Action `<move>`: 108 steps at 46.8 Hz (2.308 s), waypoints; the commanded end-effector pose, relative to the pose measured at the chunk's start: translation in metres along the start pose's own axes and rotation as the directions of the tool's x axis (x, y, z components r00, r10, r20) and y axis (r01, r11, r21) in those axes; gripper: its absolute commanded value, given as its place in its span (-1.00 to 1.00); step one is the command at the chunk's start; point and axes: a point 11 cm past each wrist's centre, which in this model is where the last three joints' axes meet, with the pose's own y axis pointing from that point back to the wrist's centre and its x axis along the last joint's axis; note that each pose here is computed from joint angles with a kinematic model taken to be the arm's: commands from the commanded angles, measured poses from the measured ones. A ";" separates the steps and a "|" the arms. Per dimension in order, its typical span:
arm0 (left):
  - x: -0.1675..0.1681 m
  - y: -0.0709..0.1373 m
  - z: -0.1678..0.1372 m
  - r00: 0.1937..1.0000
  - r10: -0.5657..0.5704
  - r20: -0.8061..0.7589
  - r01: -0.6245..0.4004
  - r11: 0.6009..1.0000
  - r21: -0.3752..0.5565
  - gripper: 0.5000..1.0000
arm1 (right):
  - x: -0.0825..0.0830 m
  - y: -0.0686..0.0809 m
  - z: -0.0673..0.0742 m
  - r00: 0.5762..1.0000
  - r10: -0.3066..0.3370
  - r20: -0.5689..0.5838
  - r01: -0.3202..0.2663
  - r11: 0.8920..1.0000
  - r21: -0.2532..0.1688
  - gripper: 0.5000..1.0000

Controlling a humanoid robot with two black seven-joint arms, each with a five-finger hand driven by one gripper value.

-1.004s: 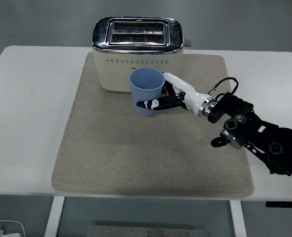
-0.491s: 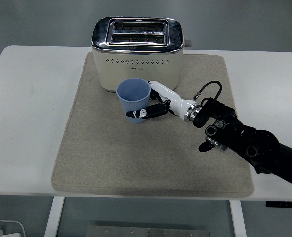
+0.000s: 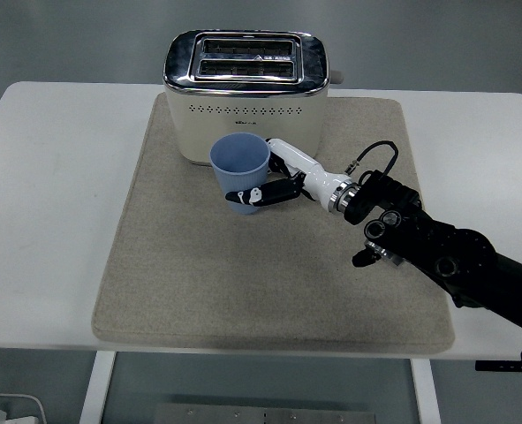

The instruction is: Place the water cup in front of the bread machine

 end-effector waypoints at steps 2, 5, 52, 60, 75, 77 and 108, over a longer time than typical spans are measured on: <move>0.000 0.000 0.000 1.000 0.000 0.000 0.000 1.000 0.000 0.99 | 0.000 0.000 0.000 1.000 0.000 0.002 0.000 1.000 -0.002 -1.00; 0.000 0.000 0.000 1.000 0.000 0.000 0.000 1.000 0.000 0.99 | -0.001 0.000 0.001 1.000 -0.001 0.003 0.001 1.000 -0.003 -1.00; 0.000 0.000 0.000 1.000 0.000 0.000 0.000 1.000 0.000 0.99 | 0.004 0.003 0.002 1.000 0.004 0.019 -0.004 1.000 -0.002 0.78; 0.000 0.000 0.000 1.000 0.000 0.000 0.000 1.000 0.000 0.99 | 0.006 0.004 0.002 1.000 0.006 0.020 -0.006 1.000 -0.003 0.78; 0.000 0.000 0.000 1.000 0.000 0.000 0.000 1.000 0.000 0.99 | 0.021 0.018 0.005 1.000 0.017 0.009 -0.017 1.000 -0.005 0.78; 0.000 0.000 0.000 1.000 0.000 0.000 0.000 1.000 0.000 0.99 | 0.023 0.020 0.009 1.000 0.022 0.007 -0.021 1.000 -0.013 0.78; 0.000 0.000 0.000 1.000 0.000 0.000 0.000 1.000 0.000 0.99 | 0.067 0.075 0.039 0.997 0.077 0.010 -0.076 0.995 -0.068 0.78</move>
